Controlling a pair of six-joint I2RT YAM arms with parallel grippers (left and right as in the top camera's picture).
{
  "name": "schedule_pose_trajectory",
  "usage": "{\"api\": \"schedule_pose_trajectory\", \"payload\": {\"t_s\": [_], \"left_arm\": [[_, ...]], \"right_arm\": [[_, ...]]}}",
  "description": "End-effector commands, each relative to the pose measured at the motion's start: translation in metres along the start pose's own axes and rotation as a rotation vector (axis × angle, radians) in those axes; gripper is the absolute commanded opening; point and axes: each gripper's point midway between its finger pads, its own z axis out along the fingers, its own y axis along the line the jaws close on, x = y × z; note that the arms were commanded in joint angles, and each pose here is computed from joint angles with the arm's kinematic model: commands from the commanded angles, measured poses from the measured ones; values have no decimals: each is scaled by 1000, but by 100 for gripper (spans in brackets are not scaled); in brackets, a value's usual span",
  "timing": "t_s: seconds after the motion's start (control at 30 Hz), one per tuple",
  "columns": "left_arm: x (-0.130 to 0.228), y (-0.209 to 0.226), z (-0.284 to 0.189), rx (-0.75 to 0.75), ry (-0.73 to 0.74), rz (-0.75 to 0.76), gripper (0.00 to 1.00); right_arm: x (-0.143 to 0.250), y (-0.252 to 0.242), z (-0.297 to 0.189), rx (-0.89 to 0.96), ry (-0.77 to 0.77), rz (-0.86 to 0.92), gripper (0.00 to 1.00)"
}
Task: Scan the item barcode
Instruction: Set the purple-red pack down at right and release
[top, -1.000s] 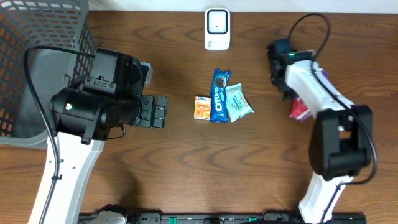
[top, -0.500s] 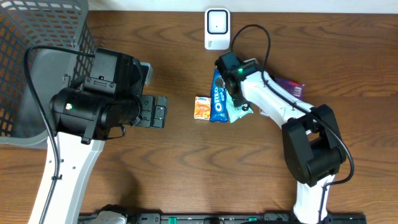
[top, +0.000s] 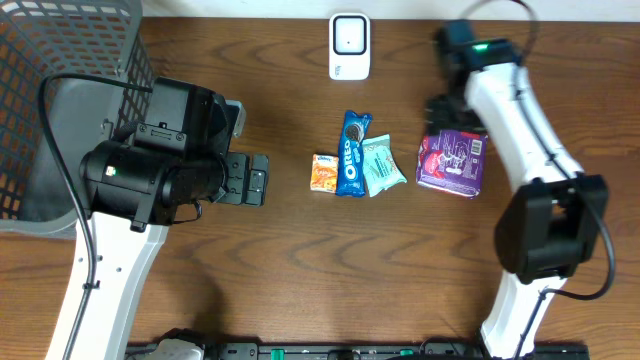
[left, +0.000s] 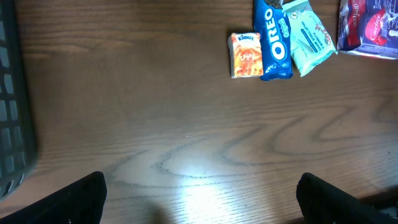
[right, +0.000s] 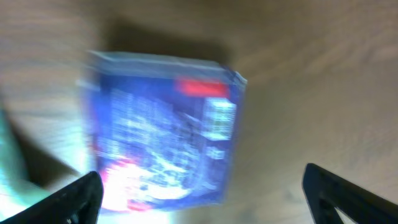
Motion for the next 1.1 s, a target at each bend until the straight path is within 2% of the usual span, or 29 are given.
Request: {"api": "schedule_pose_trajectory", "payload": {"t_s": [0.0,0.03,0.1,0.13,0.23,0.4,0.47,0.53,0.77,1.07], "left_arm": [[-2,3,-1,-14,-4,-6,98],[-2,3,-1,-14,-4,-6,98],[-2,3,-1,-14,-4,-6,98],[-2,3,-1,-14,-4,-6,98],[-2,3,-1,-14,-4,-6,98],[-2,3,-1,-14,-4,-6,98],[-2,3,-1,-14,-4,-6,98],[-2,3,-1,-14,-4,-6,98],[-2,3,-1,-14,-4,-6,98],[-2,3,-1,-14,-4,-6,98]], "right_arm": [[20,-27,15,-61,121,7,87],[28,-38,21,-61,160,29,74],[44,-46,34,-119,235,80,41],[51,-45,40,-163,268,103,31],[71,-38,59,-276,343,135,15],[87,-18,91,-395,366,178,8],[85,-6,97,-452,346,186,2],[76,6,100,-509,307,192,1],[25,24,96,-646,125,270,1],[-33,12,61,-673,-67,232,14]]}}
